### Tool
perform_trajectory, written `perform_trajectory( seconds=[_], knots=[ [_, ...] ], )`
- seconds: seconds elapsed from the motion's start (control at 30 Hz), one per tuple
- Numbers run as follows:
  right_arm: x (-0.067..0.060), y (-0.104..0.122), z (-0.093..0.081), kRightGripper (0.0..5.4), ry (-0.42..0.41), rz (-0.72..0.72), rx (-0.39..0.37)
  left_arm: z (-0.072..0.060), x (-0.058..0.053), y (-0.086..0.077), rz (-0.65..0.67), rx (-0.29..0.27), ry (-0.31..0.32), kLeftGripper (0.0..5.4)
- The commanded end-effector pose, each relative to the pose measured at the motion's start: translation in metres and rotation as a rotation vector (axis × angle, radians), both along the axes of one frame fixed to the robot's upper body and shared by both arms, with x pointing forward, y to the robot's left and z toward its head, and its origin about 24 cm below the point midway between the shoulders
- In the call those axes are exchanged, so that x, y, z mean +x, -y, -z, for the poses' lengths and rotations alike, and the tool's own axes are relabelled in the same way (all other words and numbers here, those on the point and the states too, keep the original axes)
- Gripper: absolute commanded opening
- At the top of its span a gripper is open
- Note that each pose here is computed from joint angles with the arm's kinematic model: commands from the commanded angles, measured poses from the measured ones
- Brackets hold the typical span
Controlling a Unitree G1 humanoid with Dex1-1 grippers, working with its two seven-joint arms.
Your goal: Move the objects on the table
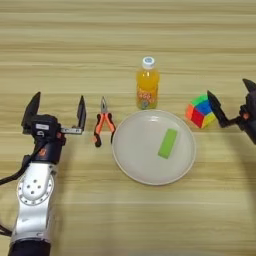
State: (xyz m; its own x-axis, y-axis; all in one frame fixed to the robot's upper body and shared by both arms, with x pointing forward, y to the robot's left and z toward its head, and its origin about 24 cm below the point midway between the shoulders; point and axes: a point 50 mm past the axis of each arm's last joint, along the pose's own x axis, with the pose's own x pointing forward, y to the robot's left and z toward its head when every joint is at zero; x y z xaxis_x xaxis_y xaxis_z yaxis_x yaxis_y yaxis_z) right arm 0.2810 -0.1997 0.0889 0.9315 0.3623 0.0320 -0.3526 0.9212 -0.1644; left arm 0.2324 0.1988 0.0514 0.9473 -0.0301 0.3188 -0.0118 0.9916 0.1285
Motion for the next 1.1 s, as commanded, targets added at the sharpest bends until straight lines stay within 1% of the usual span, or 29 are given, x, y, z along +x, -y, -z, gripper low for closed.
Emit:
perform_trajectory(
  seconds=[0.03,0.3,0.4,0.6,0.77,0.87,0.97,1.1],
  knots=[
    [0.009,0.000,0.001,5.36,-0.087,-0.042,-0.038,0.000,0.001,0.000,-0.006,-0.008,-0.006,5.40],
    [0.017,-0.004,0.006,5.36,-0.206,-0.125,-0.042,-0.001,-0.002,0.003,-0.002,-0.012,-0.004,5.40],
    [0.019,-0.006,0.012,5.36,-0.253,-0.140,-0.040,-0.002,-0.002,0.004,-0.003,-0.013,-0.004,5.40],
    [0.021,-0.009,0.027,5.36,-0.323,-0.169,-0.068,-0.003,-0.003,0.005,-0.003,-0.018,-0.004,5.40],
    [0.023,-0.007,0.040,5.36,-0.370,-0.165,-0.107,-0.003,-0.002,0.006,-0.002,-0.022,-0.005,5.40],
    [0.024,-0.008,0.044,5.36,-0.383,-0.172,-0.115,-0.003,-0.002,0.006,-0.003,-0.025,-0.006,5.40],
    [0.027,-0.007,0.045,5.10,-0.377,-0.164,-0.125,-0.003,-0.001,0.006,-0.003,-0.028,-0.006,5.40],
    [0.029,-0.007,0.043,4.51,-0.359,-0.162,-0.118,-0.003,0.000,0.007,-0.003,-0.031,-0.006,5.40]
  ],
)
